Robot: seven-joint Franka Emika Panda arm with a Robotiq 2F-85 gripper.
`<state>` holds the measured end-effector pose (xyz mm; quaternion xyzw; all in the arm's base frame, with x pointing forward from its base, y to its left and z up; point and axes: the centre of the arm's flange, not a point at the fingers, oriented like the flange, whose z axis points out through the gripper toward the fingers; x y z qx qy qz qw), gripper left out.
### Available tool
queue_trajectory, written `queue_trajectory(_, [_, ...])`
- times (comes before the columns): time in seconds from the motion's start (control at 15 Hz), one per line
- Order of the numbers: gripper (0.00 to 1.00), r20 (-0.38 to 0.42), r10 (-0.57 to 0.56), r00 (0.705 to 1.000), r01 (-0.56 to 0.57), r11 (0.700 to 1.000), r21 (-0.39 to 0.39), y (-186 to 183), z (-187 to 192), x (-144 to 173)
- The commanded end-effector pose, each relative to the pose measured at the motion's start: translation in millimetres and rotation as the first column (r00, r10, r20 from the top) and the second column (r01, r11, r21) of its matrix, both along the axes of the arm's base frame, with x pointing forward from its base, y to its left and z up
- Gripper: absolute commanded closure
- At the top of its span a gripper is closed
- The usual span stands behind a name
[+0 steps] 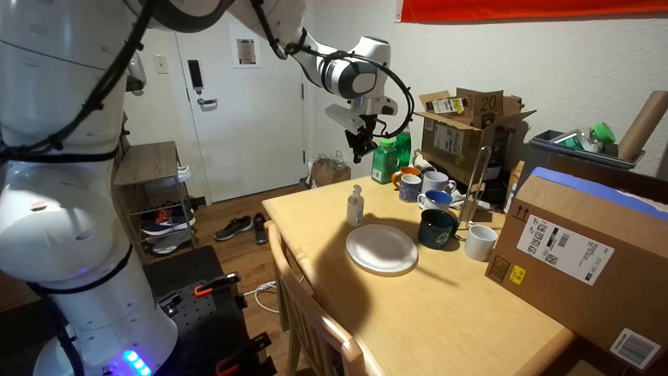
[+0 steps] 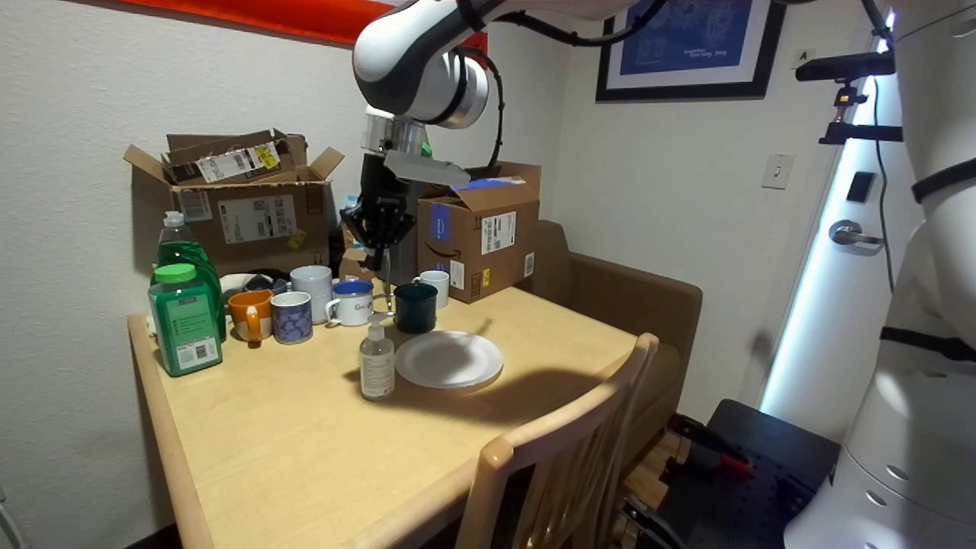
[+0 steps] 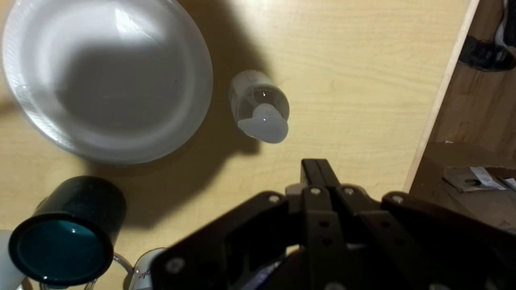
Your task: Push down on the pump bottle
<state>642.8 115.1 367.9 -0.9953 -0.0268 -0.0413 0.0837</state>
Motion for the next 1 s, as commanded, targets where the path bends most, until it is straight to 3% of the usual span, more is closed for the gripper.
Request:
queue_trajectory(0.0, [1.00, -0.015, -0.019, 1.000, 0.019, 1.000, -0.002, -3, -2, -11])
queue_trajectory(0.93, [1.00, -0.101, 0.002, 0.995, -0.002, 1.000, -0.001, 3, -43, -5])
